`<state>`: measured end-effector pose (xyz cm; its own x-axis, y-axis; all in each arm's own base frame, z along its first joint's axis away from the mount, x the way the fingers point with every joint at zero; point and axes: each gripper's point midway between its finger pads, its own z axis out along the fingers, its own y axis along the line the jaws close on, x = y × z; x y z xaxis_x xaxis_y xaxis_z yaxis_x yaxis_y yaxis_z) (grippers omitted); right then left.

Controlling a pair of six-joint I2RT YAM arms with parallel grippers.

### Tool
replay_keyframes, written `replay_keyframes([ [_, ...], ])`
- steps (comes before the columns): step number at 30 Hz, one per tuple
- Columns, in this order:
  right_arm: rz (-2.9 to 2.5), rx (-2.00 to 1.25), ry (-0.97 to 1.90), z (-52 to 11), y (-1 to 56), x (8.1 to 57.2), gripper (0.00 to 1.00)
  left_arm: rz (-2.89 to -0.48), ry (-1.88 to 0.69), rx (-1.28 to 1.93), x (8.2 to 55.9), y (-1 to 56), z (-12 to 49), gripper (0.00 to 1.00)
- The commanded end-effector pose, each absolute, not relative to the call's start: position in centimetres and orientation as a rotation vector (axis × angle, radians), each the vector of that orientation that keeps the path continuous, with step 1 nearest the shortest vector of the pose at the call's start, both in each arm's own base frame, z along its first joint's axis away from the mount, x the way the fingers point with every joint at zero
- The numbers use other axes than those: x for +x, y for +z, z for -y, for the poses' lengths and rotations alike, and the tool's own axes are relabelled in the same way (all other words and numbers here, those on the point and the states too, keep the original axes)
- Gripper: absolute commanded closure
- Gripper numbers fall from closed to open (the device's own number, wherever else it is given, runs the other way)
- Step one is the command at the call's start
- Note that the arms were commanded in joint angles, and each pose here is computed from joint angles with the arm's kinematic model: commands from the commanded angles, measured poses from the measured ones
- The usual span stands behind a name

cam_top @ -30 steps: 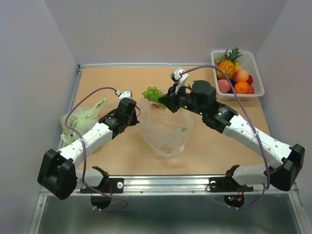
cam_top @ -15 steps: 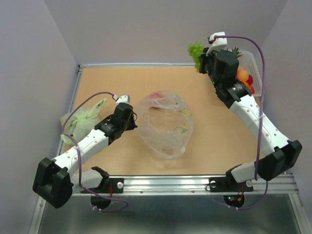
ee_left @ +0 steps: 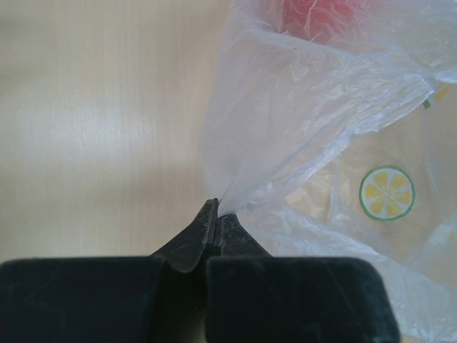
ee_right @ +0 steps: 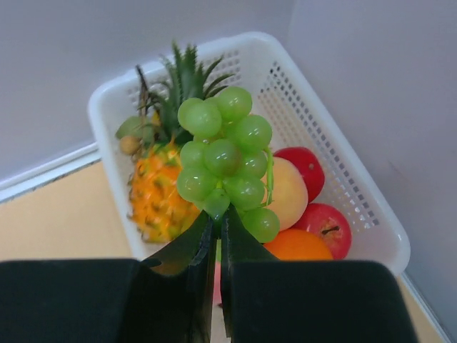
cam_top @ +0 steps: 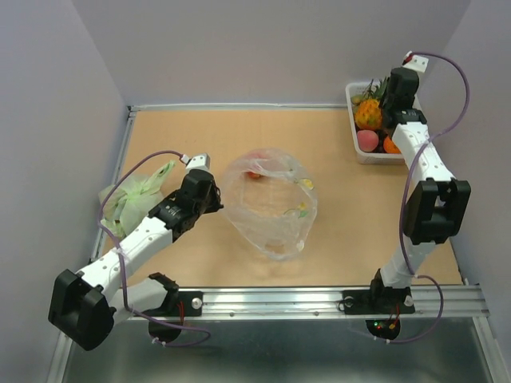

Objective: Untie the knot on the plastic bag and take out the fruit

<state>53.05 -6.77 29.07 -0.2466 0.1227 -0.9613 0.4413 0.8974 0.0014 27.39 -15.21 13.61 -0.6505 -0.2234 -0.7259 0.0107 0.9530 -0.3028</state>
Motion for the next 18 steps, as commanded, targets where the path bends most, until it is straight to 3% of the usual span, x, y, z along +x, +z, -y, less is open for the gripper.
replay_keyframes([
  [1, -1.626, 0.555, -0.356, 9.5, 34.5, 55.1, 0.99, -2.204, -0.375, -0.16, 27.6, 15.3, 15.0, 1.0],
  [6, -1.576, 0.627, -0.451, 11.6, 34.8, 57.1, 0.98, -2.196, -0.385, -0.163, 27.5, 15.7, 15.1, 1.0],
  [8, -1.589, 0.641, -0.497, 12.4, 33.3, 58.2, 0.91, -2.2, -0.383, -0.164, 27.3, 15.6, 15.0, 1.0],
  [11, -1.58, 0.659, -0.516, 13.2, 33.0, 58.8, 0.68, -2.199, -0.382, -0.171, 27.2, 15.7, 14.9, 1.0],
  [12, -1.581, 0.664, -0.522, 13.3, 32.7, 59.0, 0.54, -2.194, -0.378, -0.174, 27.2, 15.8, 14.7, 1.0],
  [14, -1.584, 0.675, -0.498, 13.1, 32.3, 58.9, 0.4, -2.189, -0.369, -0.185, 27.1, 16.0, 14.4, 1.0],
  [15, -1.585, 0.675, -0.48, 12.8, 32.4, 58.8, 0.27, -2.188, -0.367, -0.185, 27.1, 16.0, 14.4, 1.0],
  [17, -1.602, 0.652, -0.418, 11.9, 32.5, 58.2, 0.13, -2.181, -0.361, -0.19, 27.2, 16.3, 14.2, 1.0],
  [18, -1.61, 0.634, -0.391, 11.4, 32.7, 58.1, 0.13, -2.177, -0.361, -0.191, 27.2, 16.4, 14.2, 1.0],
])
